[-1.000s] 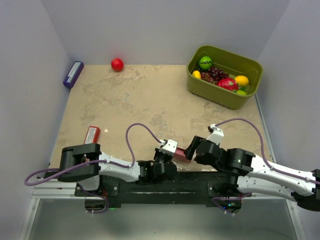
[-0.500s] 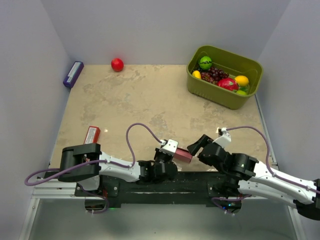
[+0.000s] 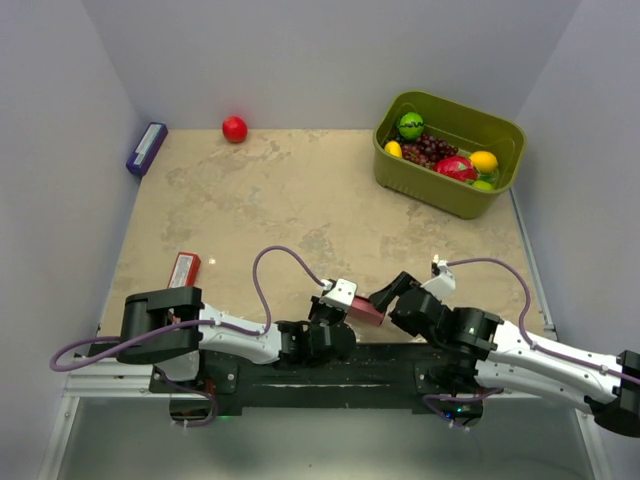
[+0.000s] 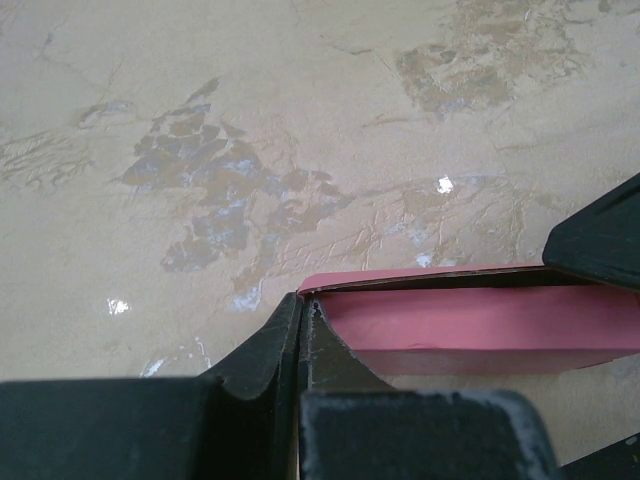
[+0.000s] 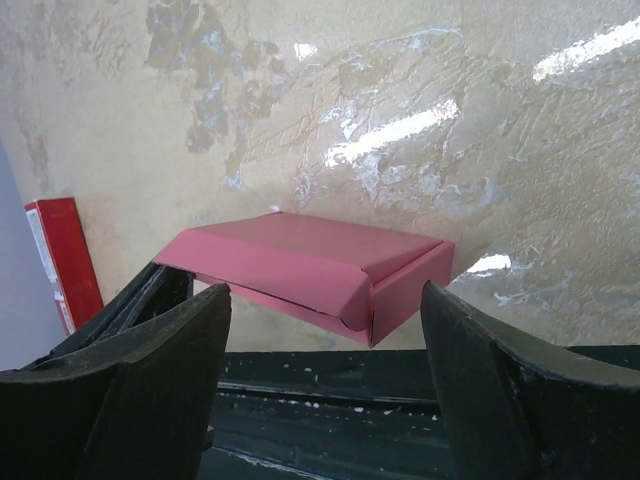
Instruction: Fold the paper box
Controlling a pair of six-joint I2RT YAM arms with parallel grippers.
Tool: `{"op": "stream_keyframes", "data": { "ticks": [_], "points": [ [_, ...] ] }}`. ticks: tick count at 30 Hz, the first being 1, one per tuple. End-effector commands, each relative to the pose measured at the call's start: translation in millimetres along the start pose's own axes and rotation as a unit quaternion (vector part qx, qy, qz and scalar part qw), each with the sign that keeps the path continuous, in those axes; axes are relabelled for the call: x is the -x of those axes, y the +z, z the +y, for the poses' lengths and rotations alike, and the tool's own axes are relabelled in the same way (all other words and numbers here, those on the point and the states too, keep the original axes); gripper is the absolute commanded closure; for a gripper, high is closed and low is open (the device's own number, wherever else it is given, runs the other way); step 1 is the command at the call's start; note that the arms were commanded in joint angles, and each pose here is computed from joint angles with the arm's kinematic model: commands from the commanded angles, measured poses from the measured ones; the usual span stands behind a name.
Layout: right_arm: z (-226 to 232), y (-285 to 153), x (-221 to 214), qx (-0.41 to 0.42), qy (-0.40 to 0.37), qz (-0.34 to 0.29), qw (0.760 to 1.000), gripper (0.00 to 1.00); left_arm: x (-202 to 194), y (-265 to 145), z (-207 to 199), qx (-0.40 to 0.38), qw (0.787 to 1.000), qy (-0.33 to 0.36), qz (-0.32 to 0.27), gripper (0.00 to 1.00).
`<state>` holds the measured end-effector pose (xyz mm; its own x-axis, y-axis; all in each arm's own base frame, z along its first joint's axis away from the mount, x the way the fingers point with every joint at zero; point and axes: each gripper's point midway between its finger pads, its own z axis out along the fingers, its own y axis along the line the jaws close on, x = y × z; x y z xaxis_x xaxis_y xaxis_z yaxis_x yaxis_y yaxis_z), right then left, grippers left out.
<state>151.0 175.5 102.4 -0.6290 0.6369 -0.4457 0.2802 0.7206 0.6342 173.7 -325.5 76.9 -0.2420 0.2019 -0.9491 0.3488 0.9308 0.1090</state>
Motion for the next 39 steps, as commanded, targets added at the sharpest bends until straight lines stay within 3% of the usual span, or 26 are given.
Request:
{"op": "stream_keyframes", "data": {
  "ticks": [1,27,39],
  "points": [
    [3,4,5,0.007,0.040,-0.018,0.999,0.20,-104,-22,9,-0.065,0.978,0.130,0.152,1.00],
    [-7,13,-1,0.008,0.082,-0.019,0.996,0.23,-105,-22,7,-0.068,0.977,0.131,0.153,1.00],
    [-6,22,-16,0.008,0.091,0.006,0.996,0.44,-104,-23,4,-0.071,0.977,0.133,0.152,1.00]
  ]
}}
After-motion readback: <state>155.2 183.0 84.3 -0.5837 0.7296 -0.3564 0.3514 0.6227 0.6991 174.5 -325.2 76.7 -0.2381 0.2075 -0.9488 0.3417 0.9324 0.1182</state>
